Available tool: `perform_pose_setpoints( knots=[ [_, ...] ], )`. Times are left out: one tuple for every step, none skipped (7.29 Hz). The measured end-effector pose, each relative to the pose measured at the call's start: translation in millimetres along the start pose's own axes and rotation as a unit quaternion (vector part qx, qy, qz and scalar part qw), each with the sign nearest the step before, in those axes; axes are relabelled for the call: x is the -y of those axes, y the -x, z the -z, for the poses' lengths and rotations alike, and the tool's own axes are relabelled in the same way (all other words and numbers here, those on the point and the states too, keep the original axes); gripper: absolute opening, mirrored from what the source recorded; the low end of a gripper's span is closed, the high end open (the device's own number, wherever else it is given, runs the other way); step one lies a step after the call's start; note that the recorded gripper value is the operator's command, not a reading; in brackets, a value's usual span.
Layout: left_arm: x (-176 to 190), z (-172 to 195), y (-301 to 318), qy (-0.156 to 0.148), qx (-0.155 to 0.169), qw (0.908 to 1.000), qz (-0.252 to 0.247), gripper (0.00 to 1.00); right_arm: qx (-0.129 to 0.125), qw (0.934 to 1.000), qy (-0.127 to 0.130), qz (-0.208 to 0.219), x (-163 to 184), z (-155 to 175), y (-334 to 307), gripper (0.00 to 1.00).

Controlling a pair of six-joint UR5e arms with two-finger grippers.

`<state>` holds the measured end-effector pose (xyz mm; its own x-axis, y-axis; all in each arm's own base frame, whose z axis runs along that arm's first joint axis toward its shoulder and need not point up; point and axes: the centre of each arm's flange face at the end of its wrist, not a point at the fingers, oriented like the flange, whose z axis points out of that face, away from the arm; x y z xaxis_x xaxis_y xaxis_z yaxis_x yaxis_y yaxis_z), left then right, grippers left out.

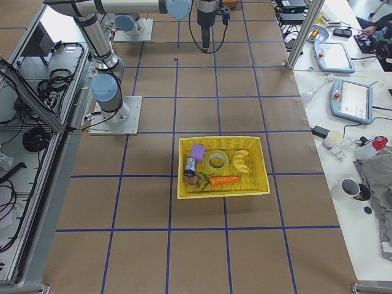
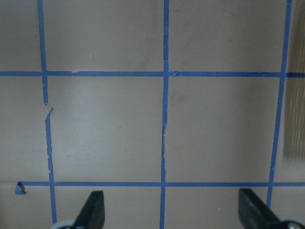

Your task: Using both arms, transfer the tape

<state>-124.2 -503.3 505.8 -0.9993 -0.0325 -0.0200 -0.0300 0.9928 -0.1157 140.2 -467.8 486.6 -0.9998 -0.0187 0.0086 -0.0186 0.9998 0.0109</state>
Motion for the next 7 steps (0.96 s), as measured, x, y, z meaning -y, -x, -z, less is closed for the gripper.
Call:
perform_pose_setpoints(
  knots=[
    [0.0,0.0,0.0,0.000,0.000,1.0000,0.000,1.00,0.000,1.0000,0.000,0.000,0.2,-0.1,-0.3,1.00],
    [0.0,0.0,0.0,0.000,0.000,1.0000,0.000,1.00,-0.001,1.0000,-0.002,0.000,0.7,0.9,-0.7,1.00],
    [0.0,0.0,0.0,0.000,0.000,1.0000,0.000,1.00,-0.001,1.0000,-0.009,-0.001,2.4,2.8,-1.4,1.00],
    [0.0,0.0,0.0,0.000,0.000,1.0000,0.000,1.00,-0.002,0.9999,-0.017,-0.001,4.3,4.3,-2.2,1.00],
    [0.0,0.0,0.0,0.000,0.000,1.0000,0.000,1.00,-0.002,0.9998,-0.020,-0.002,5.3,5.2,-3.3,1.00],
    [0.0,0.0,0.0,0.000,0.000,1.0000,0.000,1.00,-0.004,0.9998,-0.021,-0.002,5.8,5.9,-4.2,1.00],
    [0.0,0.0,0.0,0.000,0.000,1.0000,0.000,1.00,-0.005,0.9997,-0.023,-0.003,6.4,6.7,-5.0,1.00]
  ],
)
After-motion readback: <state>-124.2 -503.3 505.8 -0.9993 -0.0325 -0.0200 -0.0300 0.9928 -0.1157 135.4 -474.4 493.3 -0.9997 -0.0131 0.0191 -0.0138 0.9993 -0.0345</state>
